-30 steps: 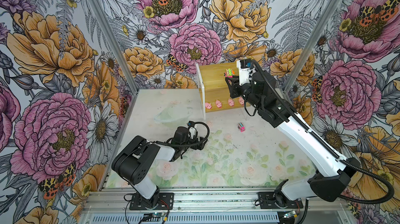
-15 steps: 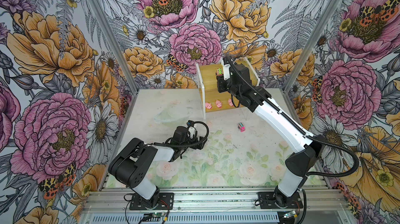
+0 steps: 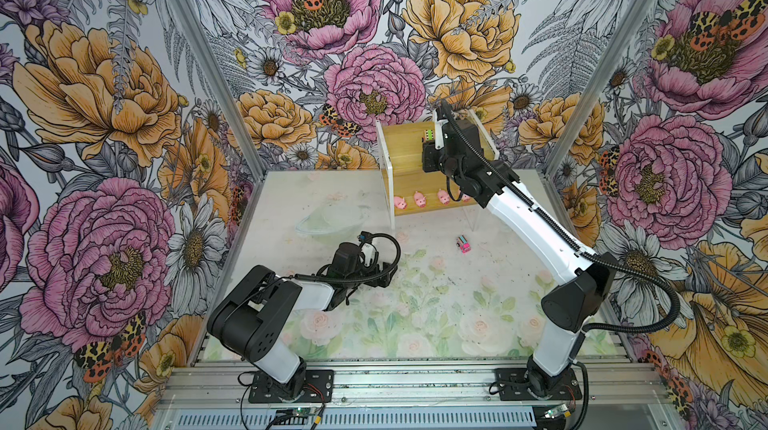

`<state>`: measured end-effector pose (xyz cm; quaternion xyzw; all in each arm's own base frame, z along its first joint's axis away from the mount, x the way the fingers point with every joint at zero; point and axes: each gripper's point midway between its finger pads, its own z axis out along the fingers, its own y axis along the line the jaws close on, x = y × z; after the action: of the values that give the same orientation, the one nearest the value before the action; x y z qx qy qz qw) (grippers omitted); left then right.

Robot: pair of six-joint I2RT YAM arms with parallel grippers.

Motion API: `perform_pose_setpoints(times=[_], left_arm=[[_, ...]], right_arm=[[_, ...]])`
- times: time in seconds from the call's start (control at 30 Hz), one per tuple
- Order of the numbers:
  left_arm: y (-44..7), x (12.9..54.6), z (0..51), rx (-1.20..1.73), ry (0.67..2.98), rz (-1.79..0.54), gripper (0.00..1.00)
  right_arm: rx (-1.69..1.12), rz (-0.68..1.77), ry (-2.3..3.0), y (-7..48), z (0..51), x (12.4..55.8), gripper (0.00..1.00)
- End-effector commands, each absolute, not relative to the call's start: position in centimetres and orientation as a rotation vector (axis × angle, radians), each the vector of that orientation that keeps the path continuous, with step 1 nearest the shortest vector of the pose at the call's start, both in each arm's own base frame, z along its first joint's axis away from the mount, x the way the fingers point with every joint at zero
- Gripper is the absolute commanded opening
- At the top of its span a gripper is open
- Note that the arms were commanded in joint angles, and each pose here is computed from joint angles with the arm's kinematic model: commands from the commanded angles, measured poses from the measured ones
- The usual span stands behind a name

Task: Place and organize the plastic toys onto the shelf
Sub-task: 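Set the pink truck beside the green trucks and open the right gripper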

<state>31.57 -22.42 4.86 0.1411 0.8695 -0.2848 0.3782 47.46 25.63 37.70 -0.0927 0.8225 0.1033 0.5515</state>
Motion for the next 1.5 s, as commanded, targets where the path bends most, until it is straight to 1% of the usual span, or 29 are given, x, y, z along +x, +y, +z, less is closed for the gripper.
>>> perform_pose_setpoints(times=[0.0,0.53,0.87,1.0,1.1,1.2,1.47], left_arm=[[-22.2,31.6,5.3,0.366,2.201,-0.699,0.99],[-22.2,31.7,5.1,0.367,2.207,-0.695,0.99],[-22.2,31.7,5.1,0.366,2.206,-0.697,0.99],[-22.2,31.6,5.0,0.365,2.210,-0.697,0.99],[-22.2,31.6,5.0,0.364,2.209,-0.698,0.99],[-22.2,31.6,5.1,0.365,2.208,-0.698,0.99],[-22.2,31.6,5.1,0.365,2.206,-0.696,0.99]], right_arm=[[-0.210,0.257,1.960,26.0,37.4,47.6,0.22],[-0.250,0.293,1.985,27.0,36.3,47.3,0.23],[-0.250,0.278,2.000,26.8,35.5,47.2,0.26],[-0.250,0.270,2.007,26.7,35.2,47.0,0.29],[-0.251,0.266,2.012,26.6,34.9,46.9,0.39],[-0.249,0.263,2.013,26.4,35.0,46.7,0.44],[-0.271,0.284,1.998,26.4,35.8,45.9,0.53]])
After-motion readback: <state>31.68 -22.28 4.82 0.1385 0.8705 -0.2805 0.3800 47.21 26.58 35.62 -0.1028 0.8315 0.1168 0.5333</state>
